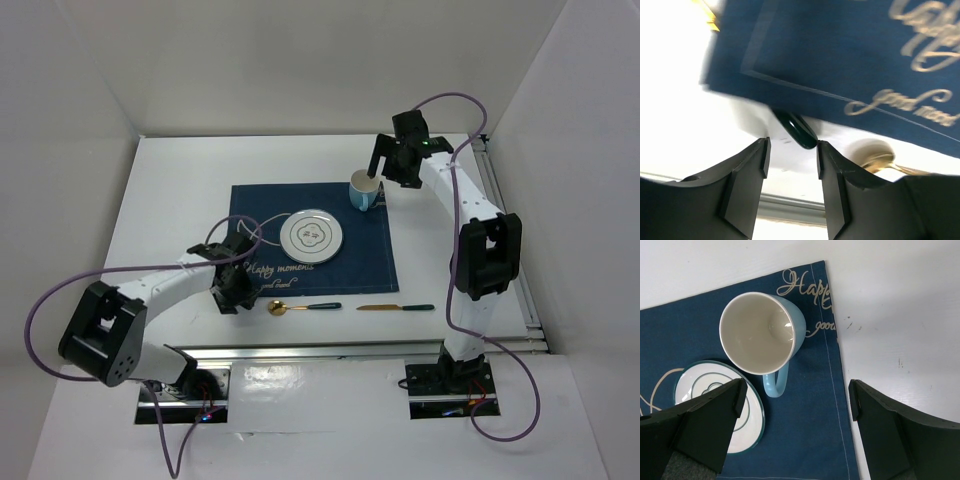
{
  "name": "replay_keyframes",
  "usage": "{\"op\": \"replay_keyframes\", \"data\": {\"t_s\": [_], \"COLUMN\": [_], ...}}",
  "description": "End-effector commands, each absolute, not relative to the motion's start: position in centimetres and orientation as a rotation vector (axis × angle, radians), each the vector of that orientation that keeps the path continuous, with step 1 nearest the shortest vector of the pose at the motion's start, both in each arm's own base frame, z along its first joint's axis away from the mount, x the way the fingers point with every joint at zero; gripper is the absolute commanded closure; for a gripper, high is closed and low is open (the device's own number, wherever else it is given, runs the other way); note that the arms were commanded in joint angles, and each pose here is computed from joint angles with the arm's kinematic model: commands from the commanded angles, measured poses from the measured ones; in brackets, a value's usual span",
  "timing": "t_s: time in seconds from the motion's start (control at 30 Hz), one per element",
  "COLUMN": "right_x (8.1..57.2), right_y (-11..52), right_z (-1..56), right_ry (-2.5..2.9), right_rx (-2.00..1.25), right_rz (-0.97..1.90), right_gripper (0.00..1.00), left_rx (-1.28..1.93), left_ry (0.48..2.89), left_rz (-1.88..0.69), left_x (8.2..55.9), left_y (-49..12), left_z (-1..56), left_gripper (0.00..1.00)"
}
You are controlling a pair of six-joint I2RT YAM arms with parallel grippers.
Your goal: Set the dinner table for one person
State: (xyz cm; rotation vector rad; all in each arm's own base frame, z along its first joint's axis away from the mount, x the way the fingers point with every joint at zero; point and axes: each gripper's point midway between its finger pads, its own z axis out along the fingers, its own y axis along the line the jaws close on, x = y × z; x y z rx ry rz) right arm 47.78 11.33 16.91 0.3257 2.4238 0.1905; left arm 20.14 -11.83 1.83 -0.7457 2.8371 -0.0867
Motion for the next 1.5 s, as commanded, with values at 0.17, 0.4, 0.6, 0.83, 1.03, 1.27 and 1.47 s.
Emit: {"op": "replay_keyframes", "data": {"t_s": [0.17, 0.4, 0.6, 0.83, 1.03, 1.27, 1.47], "right_x": [48.1, 47.8, 47.8, 47.9, 47.2, 43.5, 36.9], "right_y": [11.1, 11.0, 11.0, 10.5, 10.9, 12.0, 17.8], "right_z": [19.5, 19.8, 19.8, 20.2, 20.9, 20.1, 18.9], "right_ry": [2.346, 2.337, 2.337, 2.327, 2.324, 2.372, 2.374], "right_rx": [0.321, 0.320, 0.320, 0.319, 0.293, 0.211, -0.200], "right_rz": [0.221, 0.225, 0.225, 0.219, 0.254, 0.326, 0.390], "right_gripper": [0.04, 0.04, 0.04, 0.04, 0.04, 0.04, 0.04], "left_rx": [-0.882, -0.868, -0.885, -0.997, -0.846, -0.433, -0.203], "left_ry": [2.779, 2.811, 2.831, 2.746, 2.586, 2.624, 2.714], "left_rz": [0.038, 0.014, 0.040, 0.181, 0.179, 0.197, 0.133], "left_x": [18.8, 19.5, 19.6, 18.7, 21.7, 27.0, 31.2], "left_y": [-7.4, -7.3, -7.1, -4.2, -4.1, -7.3, -10.9], "left_z": [2.0, 1.0, 0.1, 2.2, 9.0, 12.9, 10.9], "left_gripper": [0.42, 0.42, 0.50, 1.00, 1.00, 1.00, 1.00]}}
